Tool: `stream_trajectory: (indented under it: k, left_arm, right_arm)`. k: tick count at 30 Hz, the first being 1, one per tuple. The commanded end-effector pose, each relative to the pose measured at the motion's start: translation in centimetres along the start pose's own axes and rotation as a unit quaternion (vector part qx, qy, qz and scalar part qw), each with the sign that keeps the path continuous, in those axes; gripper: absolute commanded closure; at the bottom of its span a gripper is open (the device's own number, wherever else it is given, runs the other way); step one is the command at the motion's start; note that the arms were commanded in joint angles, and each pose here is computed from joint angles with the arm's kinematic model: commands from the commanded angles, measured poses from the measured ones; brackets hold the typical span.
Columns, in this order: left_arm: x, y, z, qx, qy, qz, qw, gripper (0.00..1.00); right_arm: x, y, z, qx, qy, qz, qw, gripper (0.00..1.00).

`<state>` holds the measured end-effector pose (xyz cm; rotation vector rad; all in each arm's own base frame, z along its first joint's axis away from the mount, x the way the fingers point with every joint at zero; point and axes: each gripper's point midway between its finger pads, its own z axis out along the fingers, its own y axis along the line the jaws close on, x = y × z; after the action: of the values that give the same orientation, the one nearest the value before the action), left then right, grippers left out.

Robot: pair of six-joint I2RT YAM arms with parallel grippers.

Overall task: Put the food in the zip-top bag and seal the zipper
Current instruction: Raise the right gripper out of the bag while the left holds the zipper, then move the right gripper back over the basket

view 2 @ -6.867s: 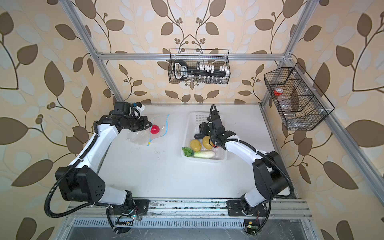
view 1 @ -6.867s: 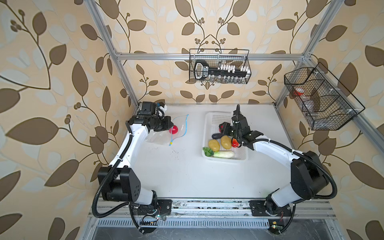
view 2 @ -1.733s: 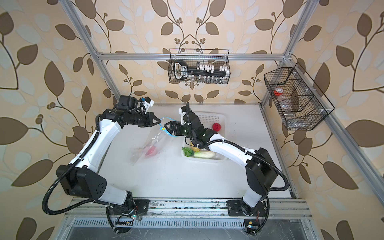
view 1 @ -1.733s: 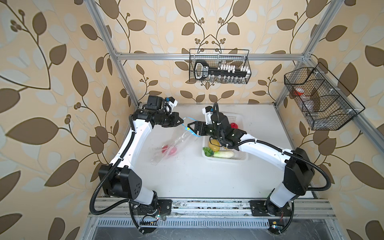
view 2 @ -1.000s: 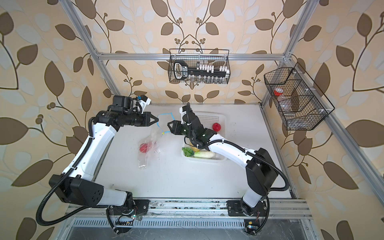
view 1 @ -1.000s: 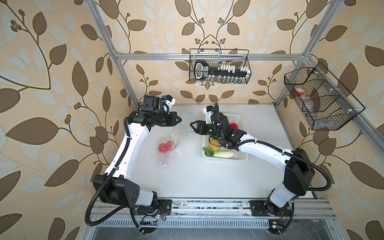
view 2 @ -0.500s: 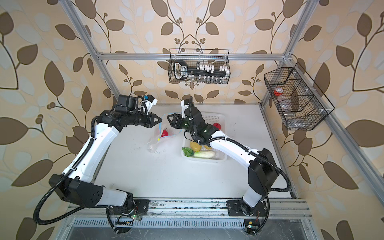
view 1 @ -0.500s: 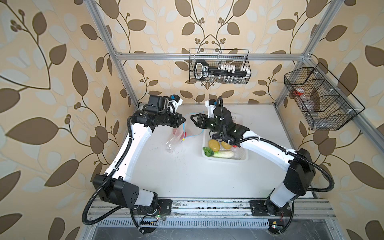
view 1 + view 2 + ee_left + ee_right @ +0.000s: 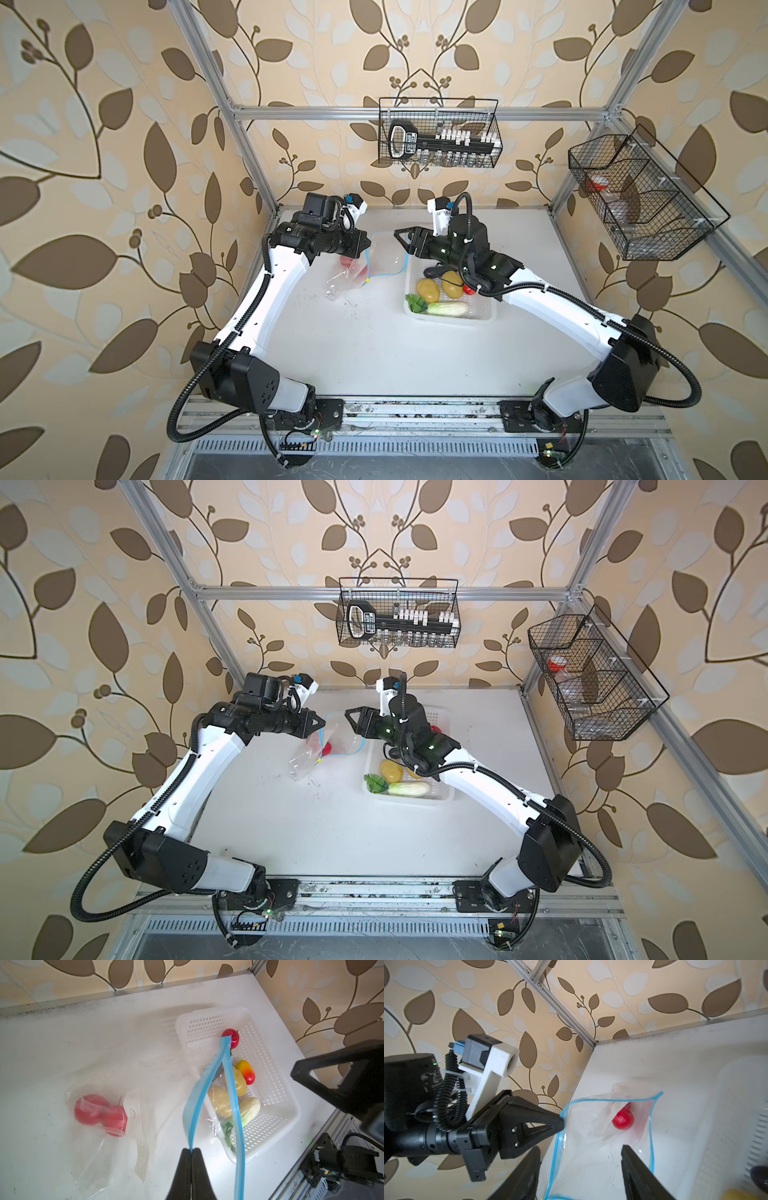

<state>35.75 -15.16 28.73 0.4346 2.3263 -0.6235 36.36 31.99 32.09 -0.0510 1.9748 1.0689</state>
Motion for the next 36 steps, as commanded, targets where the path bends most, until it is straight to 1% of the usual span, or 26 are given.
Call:
stream_trajectory:
  k: [1, 4, 7, 10, 14, 20, 23, 25, 28, 32, 33, 34, 36]
  left_arm:
    - [-0.4, 0.5, 0.3, -0.014, -0.010, -0.006, 1.000, 1.00]
    - [0.1, 1.3, 0.6, -0.029, -0.009, -0.006, 1.000, 1.00]
    - [0.3, 1.3, 0.5, -0.028, -0.006, -0.010, 1.000, 1.00]
    - [0.2, 1.3, -0.3, -0.030, -0.017, -0.017, 0.999, 1.00]
    - [0.4, 1.8, -1.2, -0.048, -0.034, -0.014, 0.998, 1.00]
    - [1.3, 2.2, -1.0, -0.050, -0.023, -0.030, 0.998, 1.00]
    - [1.8, 1.7, -1.3, -0.040, -0.017, -0.024, 0.999, 1.00]
    - [1.9, 1.7, -1.4, -0.042, -0.013, -0.022, 0.999, 1.00]
    - [2.2, 1.8, -1.1, -0.042, -0.006, -0.023, 0.999, 1.00]
    - [2.5, 1.9, -0.8, -0.038, -0.010, -0.021, 0.999, 1.00]
    - [2.5, 2.0, -0.7, -0.040, -0.010, -0.021, 0.999, 1.00]
    - [2.5, 2.1, -0.6, -0.043, -0.009, -0.023, 0.999, 1.00]
    - [2.6, 2.4, -0.3, -0.045, -0.006, -0.026, 0.999, 1.00]
  right_arm:
    - [1.6, -1.8, -0.8, 0.013, 0.033, -0.008, 0.999, 0.37]
    - [2.0, -3.2, -1.7, 0.027, 0.035, -0.004, 0.999, 0.37]
    - [2.1, -4.6, -2.5, 0.041, 0.029, 0.003, 0.999, 0.36]
    - [2.3, -5.9, -3.1, 0.055, 0.029, 0.010, 0.998, 0.36]
    - [2.5, -7.5, -4.0, 0.081, 0.023, 0.014, 0.996, 0.36]
    - [2.8, -8.7, -4.8, 0.111, 0.030, 0.012, 0.993, 0.34]
    - [3.1, -9.2, -5.3, 0.126, 0.033, 0.011, 0.991, 0.32]
    - [3.3, -9.7, -5.7, 0.139, 0.031, 0.012, 0.990, 0.27]
    - [3.6, -10.3, -6.1, 0.152, 0.030, 0.013, 0.988, 0.25]
    - [4.0, -11.0, -6.5, 0.168, 0.035, 0.014, 0.985, 0.12]
    - [4.2, -11.3, -6.6, 0.175, 0.038, 0.012, 0.984, 0.02]
    - [4.3, -11.5, -6.7, 0.182, 0.041, 0.010, 0.982, 0.00]
    - [4.5, -12.0, -6.9, 0.192, 0.044, 0.005, 0.980, 0.00]
